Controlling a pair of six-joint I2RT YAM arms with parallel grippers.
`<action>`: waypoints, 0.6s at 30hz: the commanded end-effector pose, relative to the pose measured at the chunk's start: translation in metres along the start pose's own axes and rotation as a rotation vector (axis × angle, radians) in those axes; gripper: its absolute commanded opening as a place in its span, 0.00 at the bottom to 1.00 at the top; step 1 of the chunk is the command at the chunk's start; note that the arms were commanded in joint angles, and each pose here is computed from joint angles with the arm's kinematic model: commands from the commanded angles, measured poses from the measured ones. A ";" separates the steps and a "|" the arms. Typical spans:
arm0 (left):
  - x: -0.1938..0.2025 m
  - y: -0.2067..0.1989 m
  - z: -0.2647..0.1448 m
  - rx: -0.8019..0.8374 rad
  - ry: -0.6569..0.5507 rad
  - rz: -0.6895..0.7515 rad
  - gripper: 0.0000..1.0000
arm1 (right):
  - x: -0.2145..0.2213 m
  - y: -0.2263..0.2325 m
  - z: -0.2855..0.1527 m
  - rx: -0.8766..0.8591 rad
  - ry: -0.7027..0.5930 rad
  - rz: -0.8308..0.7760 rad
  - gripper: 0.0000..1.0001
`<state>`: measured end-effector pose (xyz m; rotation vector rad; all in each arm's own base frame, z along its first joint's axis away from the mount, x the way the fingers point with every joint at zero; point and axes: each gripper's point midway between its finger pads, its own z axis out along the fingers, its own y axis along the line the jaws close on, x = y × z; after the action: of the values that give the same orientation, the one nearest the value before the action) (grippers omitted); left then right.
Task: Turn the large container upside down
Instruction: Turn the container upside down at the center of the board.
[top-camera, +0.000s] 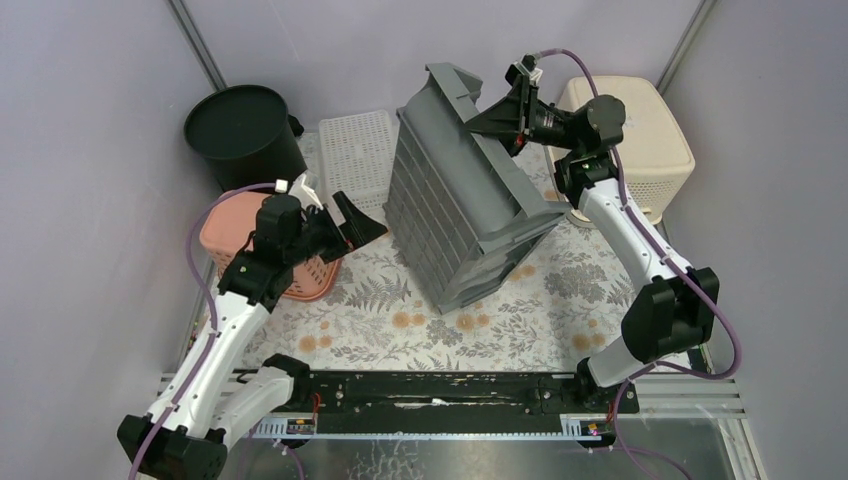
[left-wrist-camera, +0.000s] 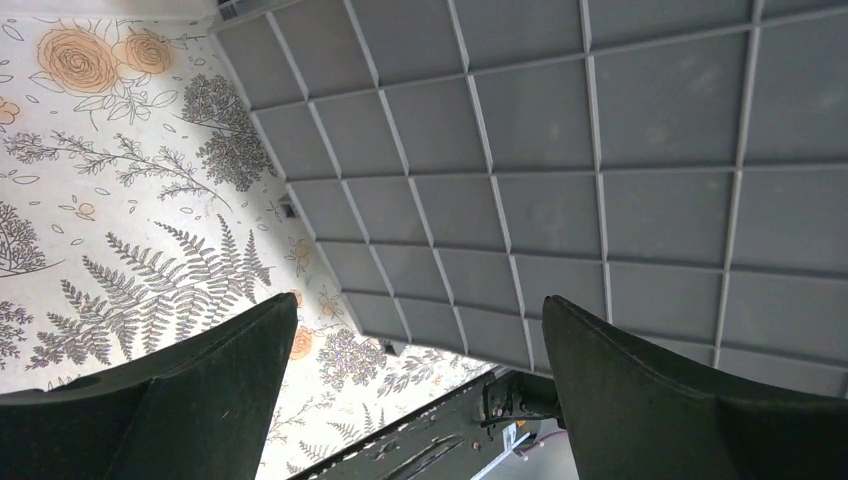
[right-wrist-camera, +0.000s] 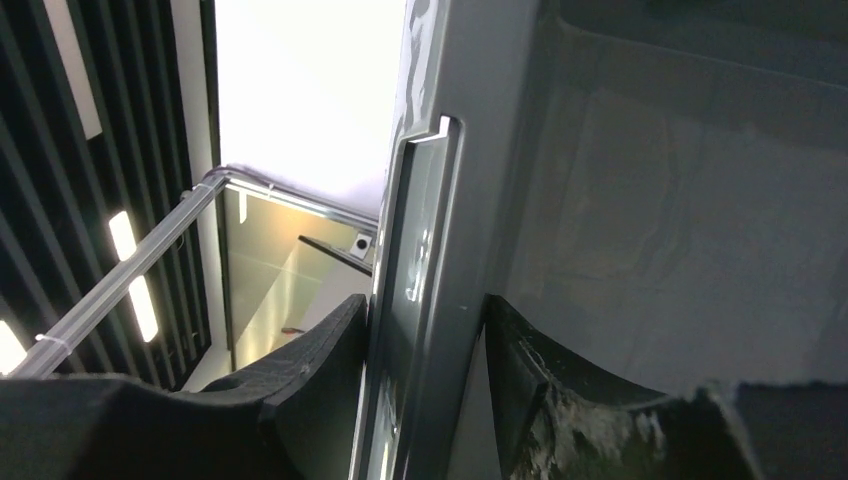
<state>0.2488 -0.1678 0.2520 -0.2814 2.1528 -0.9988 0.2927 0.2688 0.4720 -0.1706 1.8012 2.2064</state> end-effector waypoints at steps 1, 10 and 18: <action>-0.020 -0.024 -0.006 0.074 -0.057 0.034 1.00 | 0.017 0.063 0.007 -0.158 -0.017 -0.130 0.35; -0.036 -0.048 -0.021 0.112 -0.085 0.061 1.00 | 0.019 0.064 0.029 -0.207 -0.105 -0.024 0.32; -0.049 -0.071 -0.041 0.146 -0.119 0.092 1.00 | 0.012 0.059 0.034 -0.251 -0.233 0.074 0.28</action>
<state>0.2533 -0.1703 0.3276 -0.2115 1.9958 -1.0424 0.2890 0.3138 0.4660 0.0937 1.7532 2.3439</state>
